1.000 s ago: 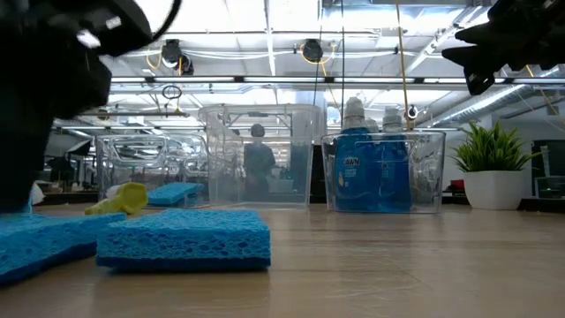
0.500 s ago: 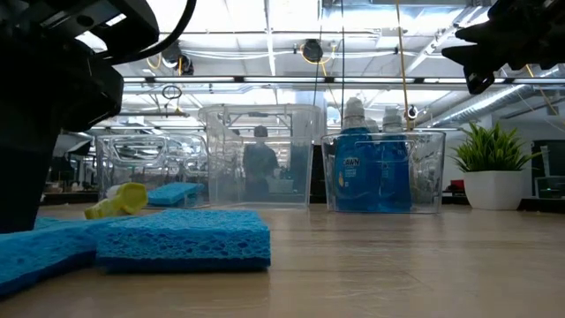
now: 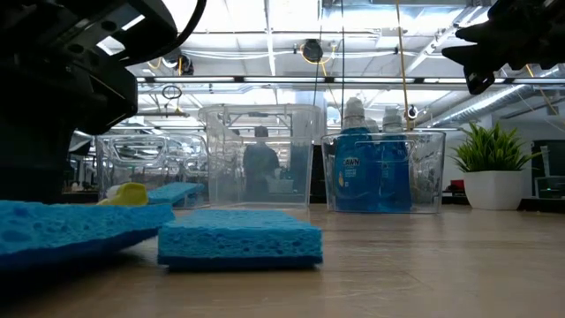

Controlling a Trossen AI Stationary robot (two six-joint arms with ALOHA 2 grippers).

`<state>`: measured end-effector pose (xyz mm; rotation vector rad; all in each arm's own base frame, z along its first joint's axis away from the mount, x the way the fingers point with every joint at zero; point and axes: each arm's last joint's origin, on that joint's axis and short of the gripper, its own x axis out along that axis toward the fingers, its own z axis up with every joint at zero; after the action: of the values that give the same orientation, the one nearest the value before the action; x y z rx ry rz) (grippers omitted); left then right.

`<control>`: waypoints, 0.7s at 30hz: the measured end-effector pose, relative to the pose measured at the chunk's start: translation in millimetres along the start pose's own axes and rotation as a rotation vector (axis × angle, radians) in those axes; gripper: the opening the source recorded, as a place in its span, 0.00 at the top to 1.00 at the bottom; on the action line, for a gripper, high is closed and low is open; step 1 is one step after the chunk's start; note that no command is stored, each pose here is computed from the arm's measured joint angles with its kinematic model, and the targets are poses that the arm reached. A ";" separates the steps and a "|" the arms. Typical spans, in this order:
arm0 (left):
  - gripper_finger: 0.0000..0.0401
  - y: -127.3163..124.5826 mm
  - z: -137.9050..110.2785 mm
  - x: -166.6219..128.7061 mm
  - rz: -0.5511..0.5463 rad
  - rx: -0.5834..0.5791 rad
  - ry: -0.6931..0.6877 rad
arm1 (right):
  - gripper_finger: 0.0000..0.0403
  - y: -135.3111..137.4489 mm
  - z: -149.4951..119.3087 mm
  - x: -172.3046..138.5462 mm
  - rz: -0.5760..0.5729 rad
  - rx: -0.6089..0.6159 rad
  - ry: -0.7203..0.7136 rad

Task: Pick & Place Kitchen Sink Supplies
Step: Put the blue sponge into the left transparent bin

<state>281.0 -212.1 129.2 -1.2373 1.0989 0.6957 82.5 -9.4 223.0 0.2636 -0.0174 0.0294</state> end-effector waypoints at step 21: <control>1.00 -0.4 0.2 -6.4 -0.006 -0.035 0.007 | 0.65 0.1 0.3 0.0 0.001 0.000 -0.003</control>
<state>279.1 -211.2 135.3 -1.2727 1.0925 0.7094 82.4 -9.4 223.3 0.2639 -0.0205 0.0298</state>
